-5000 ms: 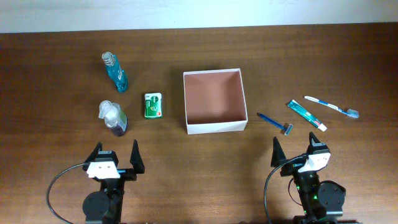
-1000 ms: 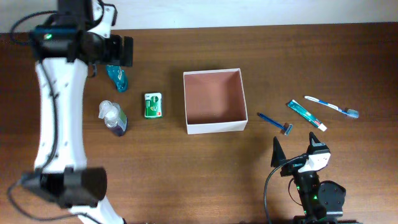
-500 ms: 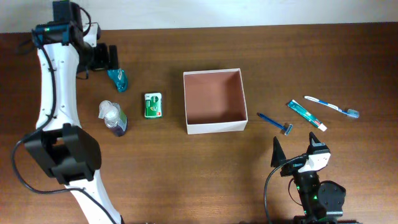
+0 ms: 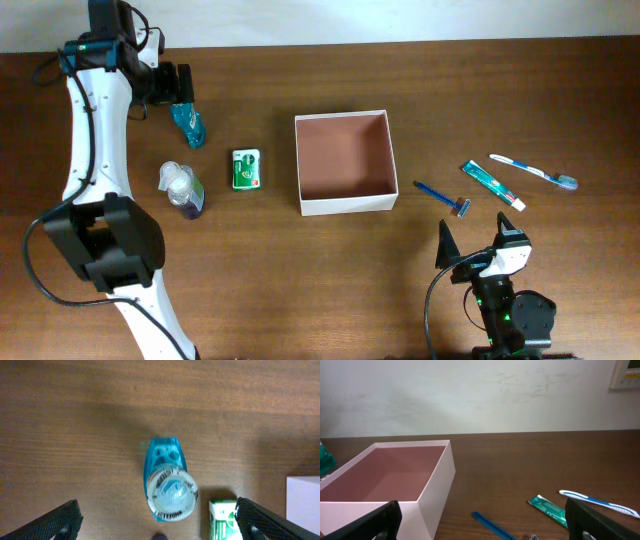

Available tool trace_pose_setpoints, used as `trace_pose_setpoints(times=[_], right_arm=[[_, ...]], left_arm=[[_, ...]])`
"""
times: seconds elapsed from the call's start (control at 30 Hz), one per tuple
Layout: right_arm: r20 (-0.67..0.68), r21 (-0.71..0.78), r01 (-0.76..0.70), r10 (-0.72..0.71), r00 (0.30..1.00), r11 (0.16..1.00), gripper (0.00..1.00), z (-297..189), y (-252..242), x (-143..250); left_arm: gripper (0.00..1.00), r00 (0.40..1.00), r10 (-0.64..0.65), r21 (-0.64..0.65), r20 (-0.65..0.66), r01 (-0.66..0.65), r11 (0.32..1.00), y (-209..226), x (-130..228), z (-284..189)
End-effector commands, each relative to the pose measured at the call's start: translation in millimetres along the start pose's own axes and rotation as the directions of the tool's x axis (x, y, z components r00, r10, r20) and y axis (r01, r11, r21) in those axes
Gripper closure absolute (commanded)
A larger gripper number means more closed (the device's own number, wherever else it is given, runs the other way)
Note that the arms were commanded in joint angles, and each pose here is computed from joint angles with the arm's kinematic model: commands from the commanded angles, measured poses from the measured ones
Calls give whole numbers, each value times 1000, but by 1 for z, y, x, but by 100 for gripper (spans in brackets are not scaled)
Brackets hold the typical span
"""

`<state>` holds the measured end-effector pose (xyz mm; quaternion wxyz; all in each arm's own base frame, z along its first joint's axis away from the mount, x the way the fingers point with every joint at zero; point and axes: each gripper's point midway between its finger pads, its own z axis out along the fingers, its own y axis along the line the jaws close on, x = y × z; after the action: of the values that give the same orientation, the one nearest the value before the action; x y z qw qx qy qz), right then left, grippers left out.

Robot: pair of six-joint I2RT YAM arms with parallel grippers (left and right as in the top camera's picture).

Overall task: Pack container
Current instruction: 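Move the left gripper over the teal mouthwash bottle and lower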

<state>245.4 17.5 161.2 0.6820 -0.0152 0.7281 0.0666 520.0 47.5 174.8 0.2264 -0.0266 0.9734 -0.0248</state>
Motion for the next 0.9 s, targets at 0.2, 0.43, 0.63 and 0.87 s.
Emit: trace_pose_setpoints(times=[0.2,0.43,0.63,0.87], right_arm=[[0,13,7,-7,1000,1000,1,0,-3,1],[0,13,7,-7,1000,1000,2,0,-3,1],[0,13,7,-7,1000,1000,1,0,-3,1],[0,13,7,-7,1000,1000,1,0,-3,1]], left_arm=[[1,996,65,-47,57,-63,997,-13,-18,4],[1,998,67,-41,12,-67,997,-15,-9,27],[1,997,64,-38,-37,-66,997,-13,1,48],[1,996,58,-39,-62,-60,997,-10,6,60]])
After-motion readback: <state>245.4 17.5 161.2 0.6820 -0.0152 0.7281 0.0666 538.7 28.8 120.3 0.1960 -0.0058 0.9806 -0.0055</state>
